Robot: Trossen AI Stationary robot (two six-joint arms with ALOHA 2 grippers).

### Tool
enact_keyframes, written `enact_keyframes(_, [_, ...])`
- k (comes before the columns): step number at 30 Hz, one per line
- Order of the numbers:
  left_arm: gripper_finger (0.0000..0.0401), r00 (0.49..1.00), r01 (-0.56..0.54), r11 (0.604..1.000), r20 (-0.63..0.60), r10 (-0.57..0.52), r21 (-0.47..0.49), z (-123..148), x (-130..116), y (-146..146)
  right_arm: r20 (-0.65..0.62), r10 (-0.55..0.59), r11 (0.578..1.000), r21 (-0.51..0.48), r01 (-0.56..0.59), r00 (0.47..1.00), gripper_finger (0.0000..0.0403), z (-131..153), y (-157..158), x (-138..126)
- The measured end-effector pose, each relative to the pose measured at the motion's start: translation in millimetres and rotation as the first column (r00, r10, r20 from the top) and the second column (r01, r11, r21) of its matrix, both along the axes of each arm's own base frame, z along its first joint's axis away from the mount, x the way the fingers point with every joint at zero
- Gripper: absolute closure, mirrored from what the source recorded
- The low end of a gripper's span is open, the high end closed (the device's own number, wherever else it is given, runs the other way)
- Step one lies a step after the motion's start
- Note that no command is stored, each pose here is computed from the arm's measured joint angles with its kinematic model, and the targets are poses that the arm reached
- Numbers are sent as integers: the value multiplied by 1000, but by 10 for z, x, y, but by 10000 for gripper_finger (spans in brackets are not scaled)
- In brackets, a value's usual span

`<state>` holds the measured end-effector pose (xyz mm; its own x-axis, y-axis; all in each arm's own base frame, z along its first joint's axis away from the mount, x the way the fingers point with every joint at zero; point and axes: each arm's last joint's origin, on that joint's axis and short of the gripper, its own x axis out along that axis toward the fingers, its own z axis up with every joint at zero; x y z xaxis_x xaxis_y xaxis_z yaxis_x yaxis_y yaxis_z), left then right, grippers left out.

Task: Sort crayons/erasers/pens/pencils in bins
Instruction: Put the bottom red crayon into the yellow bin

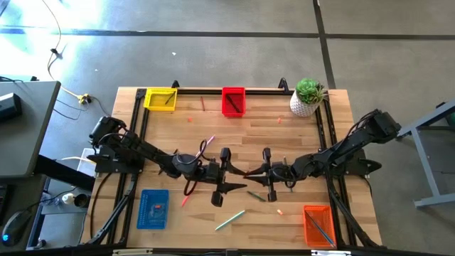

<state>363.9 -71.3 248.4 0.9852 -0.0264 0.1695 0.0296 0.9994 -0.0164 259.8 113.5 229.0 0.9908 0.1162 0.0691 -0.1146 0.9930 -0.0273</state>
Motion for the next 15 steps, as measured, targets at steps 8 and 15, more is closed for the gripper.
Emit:
enact_keyframes(8, [250, 999, -14, 999, -33, 15, 51, -25, -20, -83, -10, -15, 1000, -7, 15, 1000, 391, -8, 0, 1])
enact_keyframes(15, [250, 993, -93, 990, -63, 100, 104, 58, -100, -134, -15, -38, 999, -7, 37, 999, 391, -8, -5, 2])
